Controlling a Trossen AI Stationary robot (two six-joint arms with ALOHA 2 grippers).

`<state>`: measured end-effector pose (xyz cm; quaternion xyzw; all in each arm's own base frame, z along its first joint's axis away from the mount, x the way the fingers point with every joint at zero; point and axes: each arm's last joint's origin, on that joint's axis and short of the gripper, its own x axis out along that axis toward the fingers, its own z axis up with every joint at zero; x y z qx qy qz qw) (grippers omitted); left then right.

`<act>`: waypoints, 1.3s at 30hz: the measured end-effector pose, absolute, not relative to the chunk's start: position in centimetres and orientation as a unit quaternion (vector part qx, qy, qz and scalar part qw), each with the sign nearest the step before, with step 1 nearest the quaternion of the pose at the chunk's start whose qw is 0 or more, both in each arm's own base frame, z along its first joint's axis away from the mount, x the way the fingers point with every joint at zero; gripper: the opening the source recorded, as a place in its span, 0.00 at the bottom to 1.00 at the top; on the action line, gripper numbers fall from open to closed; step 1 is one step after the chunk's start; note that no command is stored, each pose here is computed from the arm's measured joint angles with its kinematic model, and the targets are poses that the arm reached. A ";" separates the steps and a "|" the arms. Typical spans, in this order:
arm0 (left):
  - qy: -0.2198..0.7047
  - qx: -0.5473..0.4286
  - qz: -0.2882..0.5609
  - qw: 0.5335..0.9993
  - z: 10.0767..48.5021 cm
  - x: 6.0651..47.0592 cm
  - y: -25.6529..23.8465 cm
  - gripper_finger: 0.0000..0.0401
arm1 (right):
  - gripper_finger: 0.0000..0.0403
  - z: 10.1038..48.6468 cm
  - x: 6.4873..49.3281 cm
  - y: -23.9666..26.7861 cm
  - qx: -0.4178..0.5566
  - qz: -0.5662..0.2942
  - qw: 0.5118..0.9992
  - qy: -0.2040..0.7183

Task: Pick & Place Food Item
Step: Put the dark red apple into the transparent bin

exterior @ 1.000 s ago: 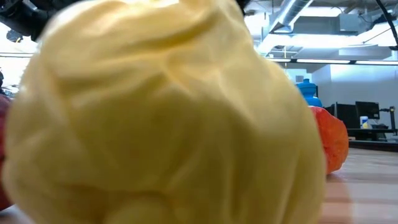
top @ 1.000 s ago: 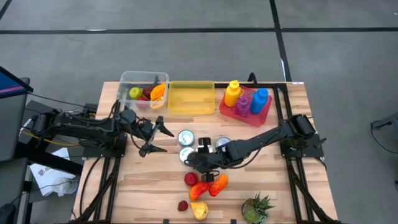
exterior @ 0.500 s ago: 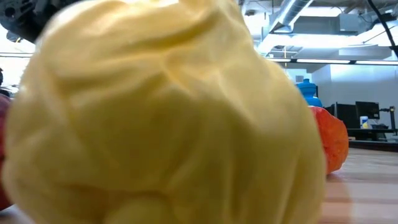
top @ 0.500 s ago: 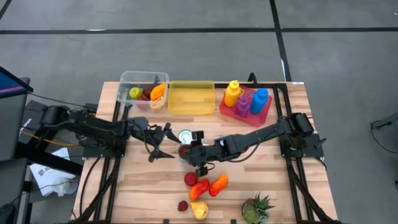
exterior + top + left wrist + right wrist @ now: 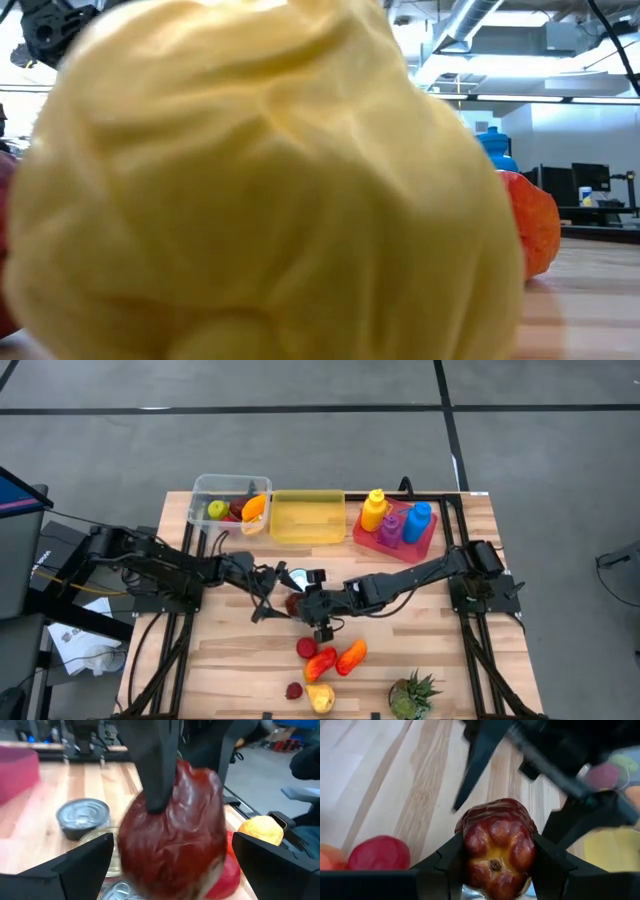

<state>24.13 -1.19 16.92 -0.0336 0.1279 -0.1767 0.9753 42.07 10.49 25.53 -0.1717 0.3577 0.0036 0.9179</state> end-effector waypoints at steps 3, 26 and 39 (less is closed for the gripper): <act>0.141 -0.035 -0.181 0.973 16.6 25.2 -1.4 1.00 | 0.40 25.6 42.2 10.2 -0.171 0.004 0.919 0.354; 0.165 -0.037 -0.157 0.973 16.1 25.7 -1.1 0.72 | 0.96 27.1 42.4 11.0 -0.139 -0.009 0.933 0.331; 0.171 -0.035 -0.155 0.972 15.9 25.7 -1.0 0.72 | 0.77 30.2 43.0 15.7 -0.169 0.039 0.982 0.069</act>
